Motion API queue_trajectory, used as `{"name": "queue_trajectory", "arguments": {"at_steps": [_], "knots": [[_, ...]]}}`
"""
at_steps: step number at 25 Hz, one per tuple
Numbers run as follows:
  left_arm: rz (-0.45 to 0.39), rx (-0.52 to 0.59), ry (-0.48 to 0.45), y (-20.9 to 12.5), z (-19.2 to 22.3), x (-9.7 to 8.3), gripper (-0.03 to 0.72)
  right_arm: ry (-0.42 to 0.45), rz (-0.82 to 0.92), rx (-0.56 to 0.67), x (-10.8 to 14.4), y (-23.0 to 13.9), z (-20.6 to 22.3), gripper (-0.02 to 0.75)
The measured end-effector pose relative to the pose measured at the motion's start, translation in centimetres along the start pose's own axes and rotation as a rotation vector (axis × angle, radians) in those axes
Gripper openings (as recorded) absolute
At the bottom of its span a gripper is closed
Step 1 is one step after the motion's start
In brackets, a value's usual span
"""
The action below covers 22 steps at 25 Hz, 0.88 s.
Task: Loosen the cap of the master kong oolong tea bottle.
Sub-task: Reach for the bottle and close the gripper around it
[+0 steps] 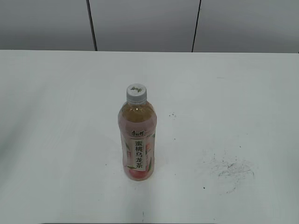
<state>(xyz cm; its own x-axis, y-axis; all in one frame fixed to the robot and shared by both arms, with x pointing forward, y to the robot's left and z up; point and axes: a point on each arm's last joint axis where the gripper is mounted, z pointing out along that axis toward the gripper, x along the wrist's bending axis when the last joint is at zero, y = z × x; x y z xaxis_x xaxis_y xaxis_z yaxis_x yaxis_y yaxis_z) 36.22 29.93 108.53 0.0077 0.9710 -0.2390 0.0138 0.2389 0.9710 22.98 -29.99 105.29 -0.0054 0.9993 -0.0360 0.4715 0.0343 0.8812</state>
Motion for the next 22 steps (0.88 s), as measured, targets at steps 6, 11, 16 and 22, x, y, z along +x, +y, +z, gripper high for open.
{"name": "queue_trajectory", "arguments": {"at_steps": [6, 11, 16, 22], "knots": [[0.061, 0.022, 0.007, -2.4, 5.9, -0.5, 0.519, 0.0, 0.0, 0.0, 0.0, 0.0, 0.0, 0.536], [0.168, -0.06, -0.071, -4.9, 9.5, -2.3, 0.519, 0.001, 0.0, 0.0, 0.0, 0.0, 0.0, 0.536], [0.224, -0.076, -0.149, -9.2, 12.7, -3.2, 0.523, 0.001, 0.0, 0.0, 0.0, 0.0, 0.0, 0.536], [0.239, -0.02, -0.201, -13.6, 14.4, -3.1, 0.556, 0.001, 0.0, 0.0, 0.0, 0.0, 0.0, 0.536]]}}
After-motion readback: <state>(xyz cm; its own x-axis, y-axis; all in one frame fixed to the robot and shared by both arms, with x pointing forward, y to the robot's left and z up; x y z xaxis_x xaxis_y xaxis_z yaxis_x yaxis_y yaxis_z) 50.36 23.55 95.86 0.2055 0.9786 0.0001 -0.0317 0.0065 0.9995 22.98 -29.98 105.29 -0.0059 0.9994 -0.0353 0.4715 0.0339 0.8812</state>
